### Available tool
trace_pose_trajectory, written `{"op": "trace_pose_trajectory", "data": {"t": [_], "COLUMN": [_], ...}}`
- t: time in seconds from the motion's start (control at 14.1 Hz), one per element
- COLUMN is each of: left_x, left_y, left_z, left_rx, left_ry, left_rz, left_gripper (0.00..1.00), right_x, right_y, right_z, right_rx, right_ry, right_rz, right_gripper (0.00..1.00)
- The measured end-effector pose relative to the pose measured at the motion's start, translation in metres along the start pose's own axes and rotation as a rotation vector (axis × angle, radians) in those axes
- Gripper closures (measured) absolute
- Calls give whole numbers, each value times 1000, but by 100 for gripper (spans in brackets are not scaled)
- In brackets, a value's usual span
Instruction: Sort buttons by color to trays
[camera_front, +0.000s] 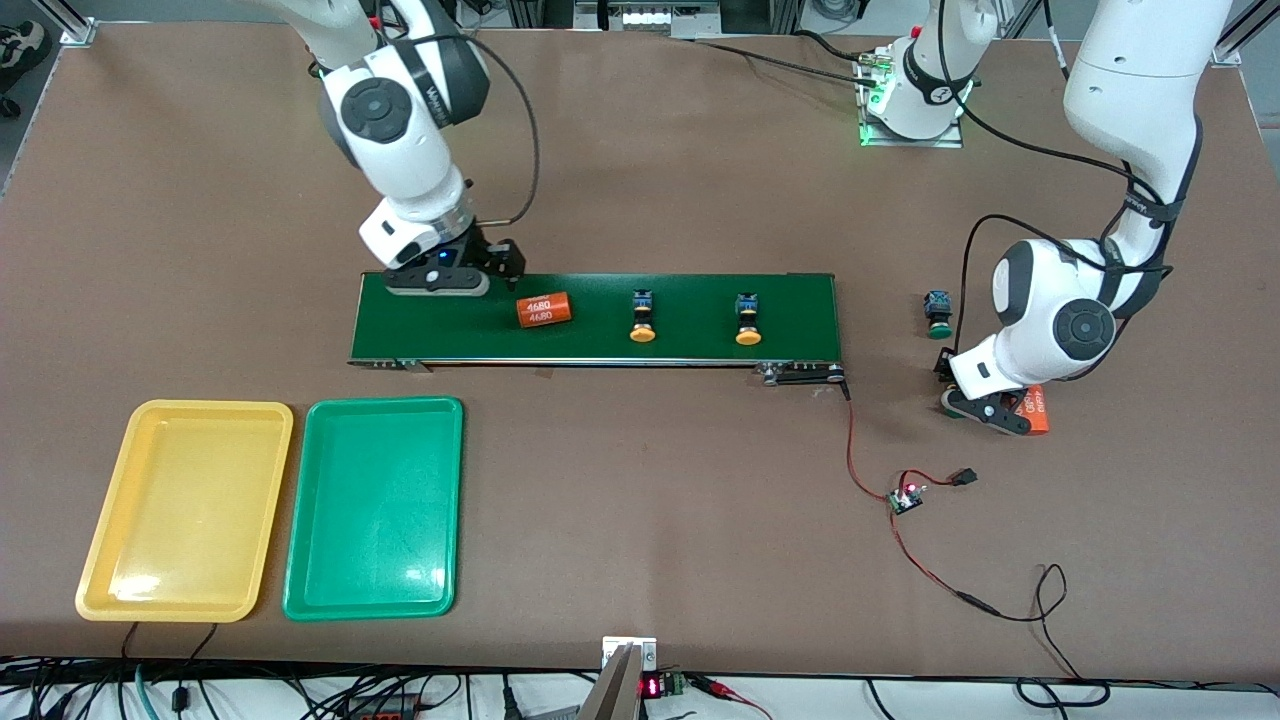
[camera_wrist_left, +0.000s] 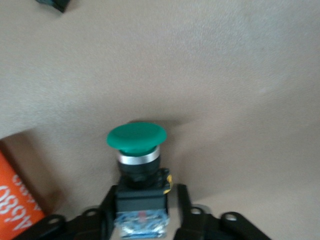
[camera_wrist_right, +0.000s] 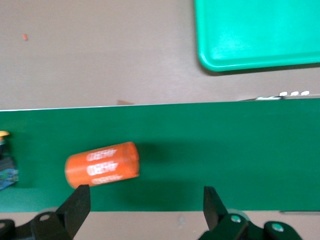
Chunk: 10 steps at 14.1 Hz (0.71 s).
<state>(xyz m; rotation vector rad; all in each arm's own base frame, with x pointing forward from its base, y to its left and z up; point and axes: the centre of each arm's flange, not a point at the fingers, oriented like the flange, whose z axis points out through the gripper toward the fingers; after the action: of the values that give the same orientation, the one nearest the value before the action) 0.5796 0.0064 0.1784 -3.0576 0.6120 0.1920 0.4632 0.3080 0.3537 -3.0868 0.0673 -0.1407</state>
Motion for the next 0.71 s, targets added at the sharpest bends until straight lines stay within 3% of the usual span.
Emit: {"op": "trace_pose_trajectory", "data": {"t": [0.07,0.42,0.71], "left_x": [3,34,58], "left_y": [2,43,135], "left_z": [-10,-75,-95], "left_rx": [-5,-100,-199], "left_ry": [-7,-42,-57], "left_rz": [4,-47,-224], "left_gripper": [59,59,59], "right_x": [-3,0,6], "right_y": [-15,-84,-103], "right_z": [0,27,54], "right_rx": [7,19,10], "right_ry": [3,-4,-19], "right_rz": [5,11,22], "right_gripper": [0,0,0]}}
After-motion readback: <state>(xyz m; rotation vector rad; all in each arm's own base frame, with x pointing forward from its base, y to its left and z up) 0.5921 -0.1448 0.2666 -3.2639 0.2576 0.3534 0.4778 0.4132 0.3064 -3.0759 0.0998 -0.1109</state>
